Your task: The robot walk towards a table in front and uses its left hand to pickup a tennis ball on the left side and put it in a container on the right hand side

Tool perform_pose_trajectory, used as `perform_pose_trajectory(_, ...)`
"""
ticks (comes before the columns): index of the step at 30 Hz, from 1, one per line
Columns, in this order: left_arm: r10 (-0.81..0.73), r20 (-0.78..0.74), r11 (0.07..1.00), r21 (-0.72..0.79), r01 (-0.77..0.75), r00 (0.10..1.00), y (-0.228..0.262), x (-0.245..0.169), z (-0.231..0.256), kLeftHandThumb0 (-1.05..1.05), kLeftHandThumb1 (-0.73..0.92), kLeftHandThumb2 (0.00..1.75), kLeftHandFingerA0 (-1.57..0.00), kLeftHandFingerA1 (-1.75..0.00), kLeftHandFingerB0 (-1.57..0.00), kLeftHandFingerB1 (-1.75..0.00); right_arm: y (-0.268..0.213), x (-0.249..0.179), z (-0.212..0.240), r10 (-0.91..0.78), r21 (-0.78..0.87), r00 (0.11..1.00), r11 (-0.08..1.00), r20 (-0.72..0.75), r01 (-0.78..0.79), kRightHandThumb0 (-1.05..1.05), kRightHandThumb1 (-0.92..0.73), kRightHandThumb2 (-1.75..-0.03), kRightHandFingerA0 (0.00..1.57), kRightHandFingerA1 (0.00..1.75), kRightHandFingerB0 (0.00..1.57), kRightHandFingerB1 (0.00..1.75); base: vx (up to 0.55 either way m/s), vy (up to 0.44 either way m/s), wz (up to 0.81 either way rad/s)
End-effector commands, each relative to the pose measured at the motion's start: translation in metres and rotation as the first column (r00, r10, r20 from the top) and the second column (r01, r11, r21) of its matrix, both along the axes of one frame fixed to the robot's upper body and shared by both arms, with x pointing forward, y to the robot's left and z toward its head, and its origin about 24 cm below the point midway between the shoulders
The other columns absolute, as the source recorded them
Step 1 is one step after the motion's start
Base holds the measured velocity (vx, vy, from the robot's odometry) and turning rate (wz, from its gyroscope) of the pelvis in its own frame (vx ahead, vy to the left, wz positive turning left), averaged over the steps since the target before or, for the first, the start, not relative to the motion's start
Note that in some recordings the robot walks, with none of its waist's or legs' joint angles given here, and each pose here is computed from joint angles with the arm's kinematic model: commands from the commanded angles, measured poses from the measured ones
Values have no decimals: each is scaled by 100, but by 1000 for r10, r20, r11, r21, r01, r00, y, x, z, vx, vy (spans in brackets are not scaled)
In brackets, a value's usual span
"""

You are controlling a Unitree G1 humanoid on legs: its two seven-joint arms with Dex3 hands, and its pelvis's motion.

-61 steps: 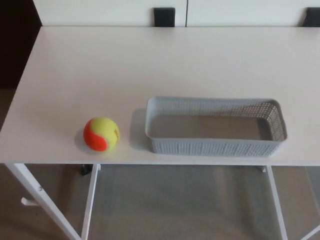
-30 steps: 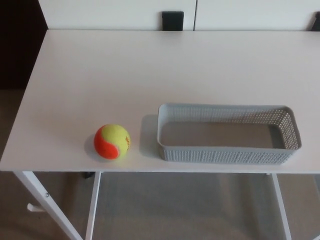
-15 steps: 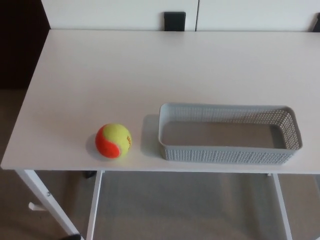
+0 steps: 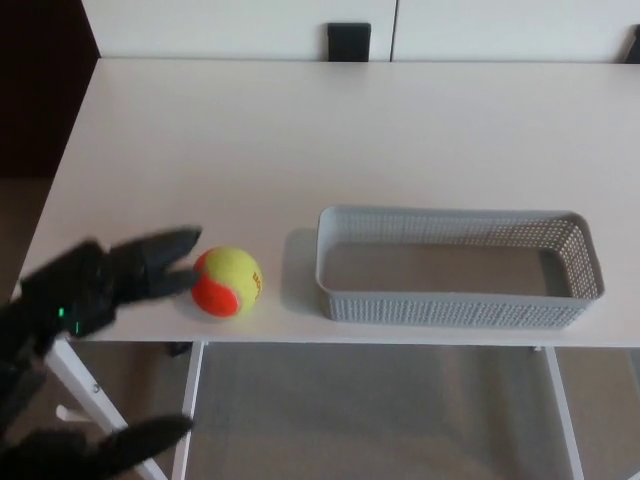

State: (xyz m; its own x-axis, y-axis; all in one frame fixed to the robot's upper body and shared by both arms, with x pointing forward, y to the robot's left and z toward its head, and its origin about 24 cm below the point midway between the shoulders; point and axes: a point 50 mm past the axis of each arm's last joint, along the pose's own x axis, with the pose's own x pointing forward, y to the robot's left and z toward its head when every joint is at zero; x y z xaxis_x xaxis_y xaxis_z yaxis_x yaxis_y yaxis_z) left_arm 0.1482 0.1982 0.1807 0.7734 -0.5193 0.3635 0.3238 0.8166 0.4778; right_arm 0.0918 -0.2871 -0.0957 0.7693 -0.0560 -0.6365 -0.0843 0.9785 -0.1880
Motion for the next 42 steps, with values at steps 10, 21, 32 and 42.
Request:
perform_pose_trajectory(10,110,226,979,143,-145,968,-20,63,48,-22,31,86,-9,-53,-9,-51,-9,10,8,-29,-28,1000,999,-4,28,-24,-61,-58,70,50,53,43,0,0,0)
perform_pose_trajectory(21,194,57,902,383,-201,979,-20,109,1,-35,38,55,-8,-27,-11,-25,-8,13,8,-15,-26,1000,1000,-4,15,-24,-60,-57,71,51,55,44,0,0,0)
perform_pose_trajectory(32,322,-69,781,583,-224,944,-13,128,-59,-54,34,76,0,-24,-4,-22,-7,17,10,1,-32,1000,999,3,-1,-25,-60,-58,70,51,54,44,0,0,0)
perform_pose_trajectory(42,371,-133,779,583,-230,919,-10,131,-92,-52,36,65,-7,-35,-11,-28,-5,17,12,15,-36,1000,999,0,-15,-26,-61,-58,70,50,54,43,0,0,0)
